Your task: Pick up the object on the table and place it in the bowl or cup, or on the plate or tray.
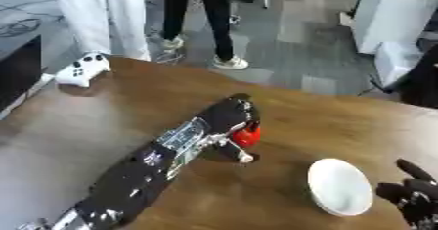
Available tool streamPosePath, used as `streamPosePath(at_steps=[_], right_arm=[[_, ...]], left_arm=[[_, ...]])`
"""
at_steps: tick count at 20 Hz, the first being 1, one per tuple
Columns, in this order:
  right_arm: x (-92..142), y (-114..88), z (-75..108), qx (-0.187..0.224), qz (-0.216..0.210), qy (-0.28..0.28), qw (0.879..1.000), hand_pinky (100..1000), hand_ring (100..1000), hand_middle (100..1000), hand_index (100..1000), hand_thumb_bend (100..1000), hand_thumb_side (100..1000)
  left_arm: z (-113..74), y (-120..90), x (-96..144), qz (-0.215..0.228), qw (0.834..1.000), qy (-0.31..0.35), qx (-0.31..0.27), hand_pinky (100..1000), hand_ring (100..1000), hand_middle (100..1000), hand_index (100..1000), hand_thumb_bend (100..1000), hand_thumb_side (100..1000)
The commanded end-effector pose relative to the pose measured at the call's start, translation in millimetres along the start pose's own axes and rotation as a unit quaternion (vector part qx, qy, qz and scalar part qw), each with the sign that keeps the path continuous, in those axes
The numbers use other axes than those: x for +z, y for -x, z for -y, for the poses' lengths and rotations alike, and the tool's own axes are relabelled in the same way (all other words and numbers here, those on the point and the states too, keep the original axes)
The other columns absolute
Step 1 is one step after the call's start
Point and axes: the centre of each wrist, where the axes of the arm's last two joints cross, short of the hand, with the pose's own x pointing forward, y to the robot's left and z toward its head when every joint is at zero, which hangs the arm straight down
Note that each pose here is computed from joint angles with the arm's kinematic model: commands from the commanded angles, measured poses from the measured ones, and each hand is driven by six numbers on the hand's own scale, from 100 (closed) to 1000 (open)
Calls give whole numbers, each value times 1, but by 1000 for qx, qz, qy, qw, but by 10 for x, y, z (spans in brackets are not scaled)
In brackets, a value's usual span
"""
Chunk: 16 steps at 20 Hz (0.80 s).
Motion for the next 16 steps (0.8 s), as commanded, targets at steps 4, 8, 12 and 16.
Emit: streamPosePath(at_steps=[4,8,12,16], right_arm=[[-30,-70,38,2,9,-1,1000,786,725,881,743,100,837],[-33,-77,38,-2,10,0,1000,785,724,881,743,100,845],[-30,-76,38,-5,9,0,1000,785,724,881,743,100,843],[-27,-74,37,-8,10,2,1000,785,724,881,743,100,847]], left_arm=[[-108,62,-4,-3,1000,3,-13,880,264,336,502,345,100],[-60,85,19,6,1000,4,2,965,508,559,756,716,541],[-45,90,18,21,1000,-10,15,1000,498,562,753,765,610],[8,118,45,4,999,-13,29,872,201,326,601,575,238]])
